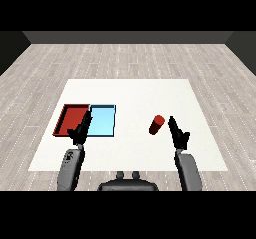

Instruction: Pick the red can and put it in the red box

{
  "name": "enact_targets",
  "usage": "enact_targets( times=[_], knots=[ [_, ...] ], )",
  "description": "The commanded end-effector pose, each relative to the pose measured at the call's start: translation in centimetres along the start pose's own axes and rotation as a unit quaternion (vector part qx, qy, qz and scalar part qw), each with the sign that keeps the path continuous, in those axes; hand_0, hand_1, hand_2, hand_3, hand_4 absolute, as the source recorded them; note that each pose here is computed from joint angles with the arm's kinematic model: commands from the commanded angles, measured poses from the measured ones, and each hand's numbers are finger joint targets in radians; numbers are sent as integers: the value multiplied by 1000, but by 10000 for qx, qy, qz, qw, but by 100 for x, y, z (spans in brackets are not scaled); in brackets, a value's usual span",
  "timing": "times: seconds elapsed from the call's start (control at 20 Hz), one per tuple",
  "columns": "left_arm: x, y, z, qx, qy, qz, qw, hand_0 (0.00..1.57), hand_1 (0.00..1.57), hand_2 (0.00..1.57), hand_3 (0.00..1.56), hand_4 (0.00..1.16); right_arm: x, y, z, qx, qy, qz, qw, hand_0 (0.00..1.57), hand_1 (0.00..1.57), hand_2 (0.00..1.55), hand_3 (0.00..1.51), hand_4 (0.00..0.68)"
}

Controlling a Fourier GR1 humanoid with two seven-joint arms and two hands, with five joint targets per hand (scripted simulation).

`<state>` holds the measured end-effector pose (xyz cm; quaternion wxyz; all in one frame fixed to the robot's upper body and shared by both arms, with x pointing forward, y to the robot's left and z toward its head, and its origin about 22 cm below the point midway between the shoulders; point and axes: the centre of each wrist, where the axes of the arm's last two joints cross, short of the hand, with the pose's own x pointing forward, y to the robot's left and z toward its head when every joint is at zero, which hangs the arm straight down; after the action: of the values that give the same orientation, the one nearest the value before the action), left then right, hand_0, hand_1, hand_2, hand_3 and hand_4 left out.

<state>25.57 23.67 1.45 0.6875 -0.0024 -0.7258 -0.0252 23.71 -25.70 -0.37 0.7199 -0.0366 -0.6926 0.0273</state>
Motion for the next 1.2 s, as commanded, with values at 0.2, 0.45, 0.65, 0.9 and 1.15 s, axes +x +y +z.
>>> enact_targets(
  times=[0.2, 0.45, 0.65, 0.9, 1.15],
  knots=[
    [-56, 93, 51, 143, 303, -284, 9990, 0, 0, 0, 0, 0, 49, -1059, -157, -97, -213, -20, 9997, 0, 0, 0, 0, 0],
    [148, -39, 71, 154, -1792, 110, 9836, 0, 0, 0, 0, 0, 119, -958, -101, 67, -1924, -471, 9802, 0, 0, 0, 0, 0],
    [17, 94, 115, 223, -1936, 112, 9808, 0, 0, 0, 0, 0, -139, -1329, -40, 77, -1916, -428, 9805, 0, 0, 0, 0, 0],
    [29, 116, 73, 186, -1951, 139, 9805, 0, 0, 0, 0, 0, -176, -1517, -245, 187, -1861, -543, 9809, 0, 0, 0, 0, 0],
    [-56, -44, -3, 227, -2006, 167, 9793, 0, 0, 0, 0, 0, 0, -1370, -320, 301, -1772, -470, 9826, 0, 0, 0, 0, 0]
  ],
)
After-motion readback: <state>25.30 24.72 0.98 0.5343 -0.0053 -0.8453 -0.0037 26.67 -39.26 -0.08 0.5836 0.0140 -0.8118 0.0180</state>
